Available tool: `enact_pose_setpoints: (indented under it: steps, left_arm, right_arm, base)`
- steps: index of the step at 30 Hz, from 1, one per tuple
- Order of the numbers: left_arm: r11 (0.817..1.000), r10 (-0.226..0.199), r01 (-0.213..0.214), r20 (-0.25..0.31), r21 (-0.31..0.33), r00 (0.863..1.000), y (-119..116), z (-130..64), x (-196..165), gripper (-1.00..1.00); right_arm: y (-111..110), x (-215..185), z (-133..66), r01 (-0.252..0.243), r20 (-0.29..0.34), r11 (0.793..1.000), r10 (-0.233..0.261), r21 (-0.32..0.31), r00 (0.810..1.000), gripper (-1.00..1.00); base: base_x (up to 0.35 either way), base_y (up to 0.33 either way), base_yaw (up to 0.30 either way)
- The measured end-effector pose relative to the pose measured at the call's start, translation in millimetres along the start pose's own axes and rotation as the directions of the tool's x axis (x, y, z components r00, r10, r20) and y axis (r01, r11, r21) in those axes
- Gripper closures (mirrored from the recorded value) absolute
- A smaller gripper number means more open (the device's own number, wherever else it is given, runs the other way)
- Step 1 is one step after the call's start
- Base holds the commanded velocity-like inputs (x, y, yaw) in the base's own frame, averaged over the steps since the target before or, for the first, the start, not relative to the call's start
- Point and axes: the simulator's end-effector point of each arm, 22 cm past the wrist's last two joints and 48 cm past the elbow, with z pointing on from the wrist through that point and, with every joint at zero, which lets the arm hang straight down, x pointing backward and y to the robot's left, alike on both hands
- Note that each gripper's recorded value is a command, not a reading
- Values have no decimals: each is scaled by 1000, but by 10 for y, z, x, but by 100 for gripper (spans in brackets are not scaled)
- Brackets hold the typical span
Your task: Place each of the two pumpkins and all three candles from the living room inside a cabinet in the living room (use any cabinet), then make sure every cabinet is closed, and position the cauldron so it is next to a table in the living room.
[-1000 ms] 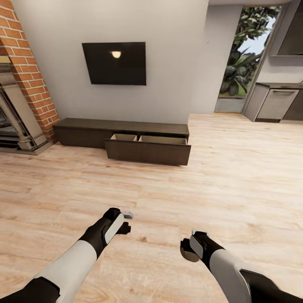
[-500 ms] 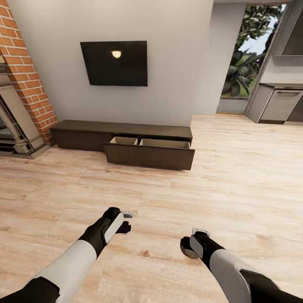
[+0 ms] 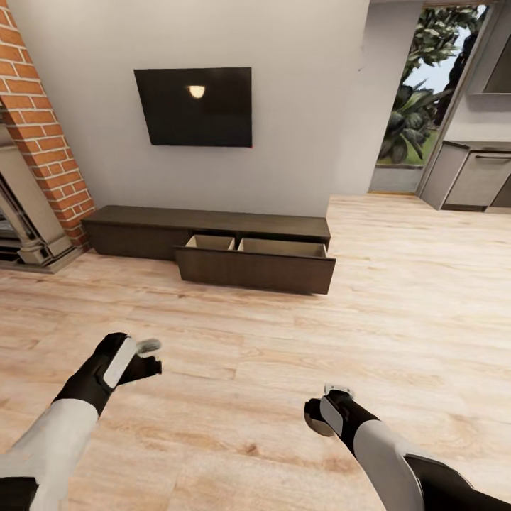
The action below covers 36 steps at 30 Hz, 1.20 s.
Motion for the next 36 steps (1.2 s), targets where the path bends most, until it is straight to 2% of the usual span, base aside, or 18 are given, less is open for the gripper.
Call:
enact_pose_setpoints:
  steps: [1, 2, 3, 5, 8, 11, 23, 26, 28, 31, 36]
  left_arm:
    - [998, -43, 46, 76, -45, 996, 537, -216, -341, -100]
    - [998, -69, 70, 141, -5, 988, 486, -392, -549, -100]
    - [997, -78, 79, 178, -1, 981, 544, -497, -666, -100]
    - [995, -95, 101, 280, -7, 955, 788, -817, -974, -100]
    - [993, -105, 115, 322, -12, 941, 933, -963, -1092, -100]
    - [992, -111, 124, 339, -16, 934, 1010, -1027, -1139, -100]
    - [990, -122, 136, 307, -25, 944, 1100, -920, -1054, -100]
    - [987, -145, 158, 278, -25, 950, 1282, -839, -988, -100]
    - [980, -197, 200, 275, 18, 941, 1448, -860, -1006, -100]
    - [972, -232, 231, 281, 39, 931, 1615, -907, -1036, -100]
    - [970, -240, 236, 296, 50, 925, 1663, -968, -1085, -100]
  right_arm:
    - [5, -1, 0, -1, 0, 1000, 1, -1, 1000, 100]
    - [2, -5, -1, 0, 1, 1000, 0, -1, 1000, 100]
    - [1, -7, 0, 0, 1, 1000, 0, 0, 1000, 100]
    - [-1, -14, -2, 1, 2, 1000, -1, 0, 1000, 100]
    - [1, -7, 0, 0, 1, 1000, 0, 0, 1000, 100]
    - [5, -9, -4, 2, 2, 1000, -2, 0, 1000, 100]
    - [45, 8, -9, 3, 0, 1000, -3, -5, 1000, 100]
    - [69, 12, -12, 4, 0, 1000, -4, -8, 1000, 100]
    - [74, 10, -14, 6, 1, 1000, -6, -8, 1000, 100]
    - [108, 13, -19, 4, 1, 1000, -4, -14, 1000, 100]
    - [265, -37, -62, 10, 15, 999, -9, -32, 1000, 100]
  base:
    - [15, 4, 0]
    - [12, 4, 0]
    - [8, 2, 0]
    - [4, 1, 0]
    - [27, 1, 0]
    - [181, 0, 0]
    - [308, 0, 0]
    - [331, 0, 0]
    - [333, 0, 0]
    - [326, 0, 0]
    - [302, 0, 0]
